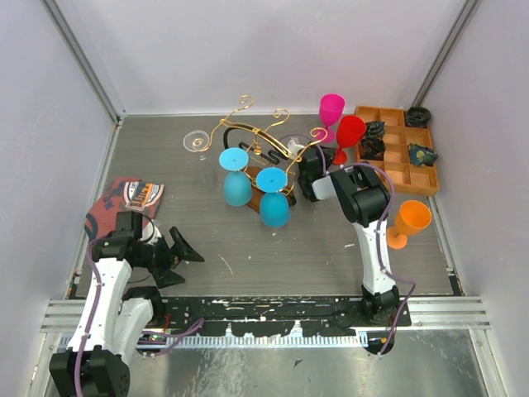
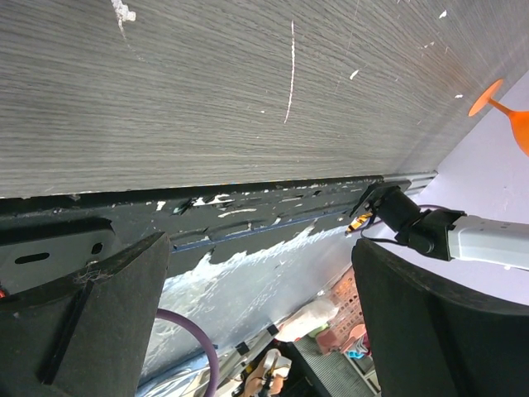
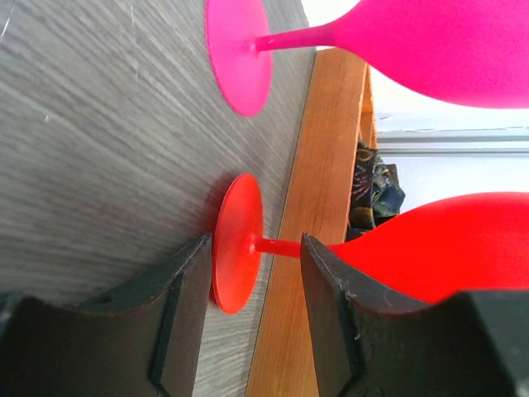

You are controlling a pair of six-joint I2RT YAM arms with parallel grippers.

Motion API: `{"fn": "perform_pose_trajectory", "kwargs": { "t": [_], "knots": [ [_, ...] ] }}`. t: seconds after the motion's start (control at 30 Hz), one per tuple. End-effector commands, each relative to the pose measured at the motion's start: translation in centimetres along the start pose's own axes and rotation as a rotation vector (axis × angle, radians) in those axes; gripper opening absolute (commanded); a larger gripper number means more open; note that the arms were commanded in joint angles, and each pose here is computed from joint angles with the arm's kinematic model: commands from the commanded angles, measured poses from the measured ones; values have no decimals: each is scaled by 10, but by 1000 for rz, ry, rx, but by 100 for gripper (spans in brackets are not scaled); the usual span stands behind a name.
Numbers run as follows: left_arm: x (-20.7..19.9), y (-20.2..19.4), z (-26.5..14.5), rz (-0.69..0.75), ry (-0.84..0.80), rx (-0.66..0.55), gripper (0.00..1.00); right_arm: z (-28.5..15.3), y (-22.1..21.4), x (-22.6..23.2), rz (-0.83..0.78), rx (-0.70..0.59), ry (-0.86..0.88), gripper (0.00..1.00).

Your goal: Take the wine glass off the wine glass rack

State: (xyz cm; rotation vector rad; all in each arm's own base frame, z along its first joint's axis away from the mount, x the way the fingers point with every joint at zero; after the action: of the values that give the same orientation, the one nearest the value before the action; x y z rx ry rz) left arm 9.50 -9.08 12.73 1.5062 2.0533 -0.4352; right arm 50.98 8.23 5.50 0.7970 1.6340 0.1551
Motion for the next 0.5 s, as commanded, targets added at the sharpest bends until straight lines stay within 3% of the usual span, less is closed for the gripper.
{"fn": "perform_pose_trajectory", "kwargs": {
  "t": [0.0, 0.13, 0.47],
  "knots": [
    [-5, -4, -4, 15, -28, 4, 98, -16, -16, 17, 46, 62, 132, 54],
    [-5, -5, -4, 11, -34, 5, 98, -24, -21, 19, 49, 110, 188, 61],
    [-7, -8, -7, 17, -40, 2, 98, -46, -28, 25, 105, 146, 343, 66]
  ]
}}
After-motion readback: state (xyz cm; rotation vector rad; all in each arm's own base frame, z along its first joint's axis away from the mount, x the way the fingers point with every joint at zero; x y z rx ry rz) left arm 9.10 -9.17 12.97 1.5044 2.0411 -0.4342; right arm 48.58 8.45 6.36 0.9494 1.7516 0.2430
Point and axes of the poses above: each gripper's point midway between its finger pads, its own z axis out along the fingers, its own x axis along the line the jaws close on, y = z × x, the point moved 4 cm from there along -z, back along the fingers, and after that the axes turned 15 degrees about z, right-handed, at the moved point
